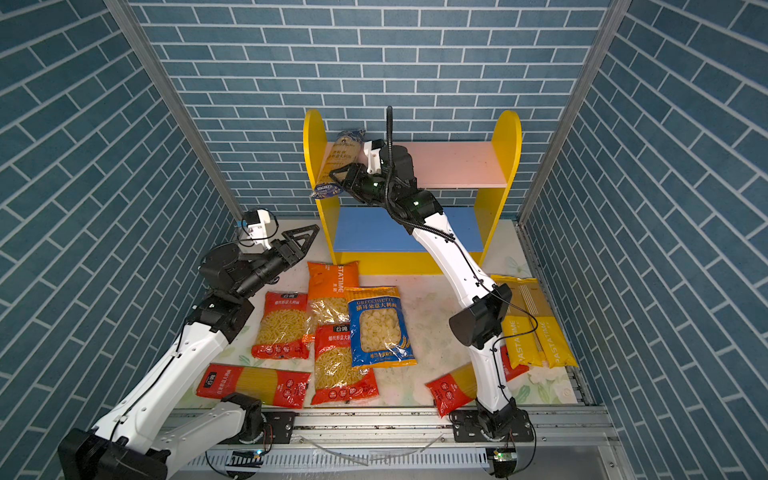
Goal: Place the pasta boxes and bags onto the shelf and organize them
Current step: 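Place the pack on the pink shelf with the right gripper while the left releases, then open the right gripper and withdraw both arms from the shelf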
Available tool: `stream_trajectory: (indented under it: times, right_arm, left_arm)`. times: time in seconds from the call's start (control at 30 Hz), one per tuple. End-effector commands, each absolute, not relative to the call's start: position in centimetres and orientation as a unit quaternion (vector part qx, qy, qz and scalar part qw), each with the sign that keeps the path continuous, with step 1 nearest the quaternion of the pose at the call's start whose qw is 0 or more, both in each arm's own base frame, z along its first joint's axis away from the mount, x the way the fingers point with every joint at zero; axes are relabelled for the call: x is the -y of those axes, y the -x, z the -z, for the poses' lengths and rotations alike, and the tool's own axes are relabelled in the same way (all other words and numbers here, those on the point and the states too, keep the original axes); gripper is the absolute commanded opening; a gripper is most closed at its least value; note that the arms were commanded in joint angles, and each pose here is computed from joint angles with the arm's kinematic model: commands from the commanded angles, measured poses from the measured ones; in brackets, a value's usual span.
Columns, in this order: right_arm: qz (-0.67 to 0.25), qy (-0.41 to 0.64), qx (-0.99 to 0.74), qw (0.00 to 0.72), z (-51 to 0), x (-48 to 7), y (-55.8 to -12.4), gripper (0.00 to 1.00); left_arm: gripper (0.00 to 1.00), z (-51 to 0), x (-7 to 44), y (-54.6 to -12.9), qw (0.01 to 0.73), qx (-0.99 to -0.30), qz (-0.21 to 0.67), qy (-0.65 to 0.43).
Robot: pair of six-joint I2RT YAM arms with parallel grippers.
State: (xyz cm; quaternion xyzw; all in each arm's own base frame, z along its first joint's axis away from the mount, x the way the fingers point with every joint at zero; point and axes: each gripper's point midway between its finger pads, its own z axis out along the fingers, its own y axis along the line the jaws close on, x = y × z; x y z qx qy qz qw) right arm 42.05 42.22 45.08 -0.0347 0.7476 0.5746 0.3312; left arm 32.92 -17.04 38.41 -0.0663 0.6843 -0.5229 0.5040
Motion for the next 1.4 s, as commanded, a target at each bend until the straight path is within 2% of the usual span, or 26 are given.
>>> stream_trajectory:
  times: [0.0,0.07,0.3,0.37,0.57,0.83,0.93,1.07,1.17,1.23,1.37]
  right_arm:
    - [-0.580,0.049,-0.725,0.368,-49.0,-40.2,-40.1,0.46]
    - [-0.575,0.043,-0.729,0.369,-48.5,-39.8,-40.0,0.43]
    - [-0.566,0.061,-0.737,0.365,-48.2,-40.1,-40.2,0.19]
    - [-0.581,0.068,-0.731,0.352,-48.5,-40.7,-40.2,0.15]
    - [-0.605,0.074,-0.724,0.323,-48.5,-41.7,-40.5,0.07]
    - [-0.623,0.078,-0.719,0.298,-48.3,-42.4,-40.3,0.07]
    - [-0.622,0.078,-0.719,0.300,-48.4,-42.2,-40.1,0.15]
    - [-0.616,0.078,-0.723,0.303,-48.5,-41.8,-39.7,0.37]
    - [-0.599,0.077,-0.730,0.321,-48.5,-40.7,-39.3,0.49]
    - [-0.585,0.076,-0.736,0.334,-48.4,-40.0,-39.0,0.53]
    - [-0.560,0.081,-0.746,0.351,-48.1,-38.6,-38.3,0.56]
  left_arm:
    - [0.86,-39.2,17.1,-33.0,0.517,-0.673,0.526,0.060]
    - [0.86,-39.0,17.2,-33.0,0.516,-0.674,0.526,0.061]
    - [0.86,-38.7,17.7,-33.1,0.511,-0.676,0.528,0.058]
    - [0.86,-38.6,17.7,-33.1,0.511,-0.677,0.526,0.058]
    - [0.86,-38.3,17.6,-33.0,0.511,-0.679,0.524,0.061]
    - [0.86,-38.4,17.7,-33.1,0.512,-0.678,0.523,0.060]
    - [0.86,-38.5,17.9,-33.0,0.512,-0.678,0.524,0.059]
    - [0.86,-38.4,17.9,-32.8,0.512,-0.682,0.519,0.056]
    - [0.86,-37.9,18.0,-32.6,0.513,-0.693,0.504,0.049]
    - [0.86,-37.6,18.1,-32.5,0.514,-0.701,0.493,0.044]
    - [0.86,-36.9,18.4,-32.2,0.515,-0.714,0.473,0.034]
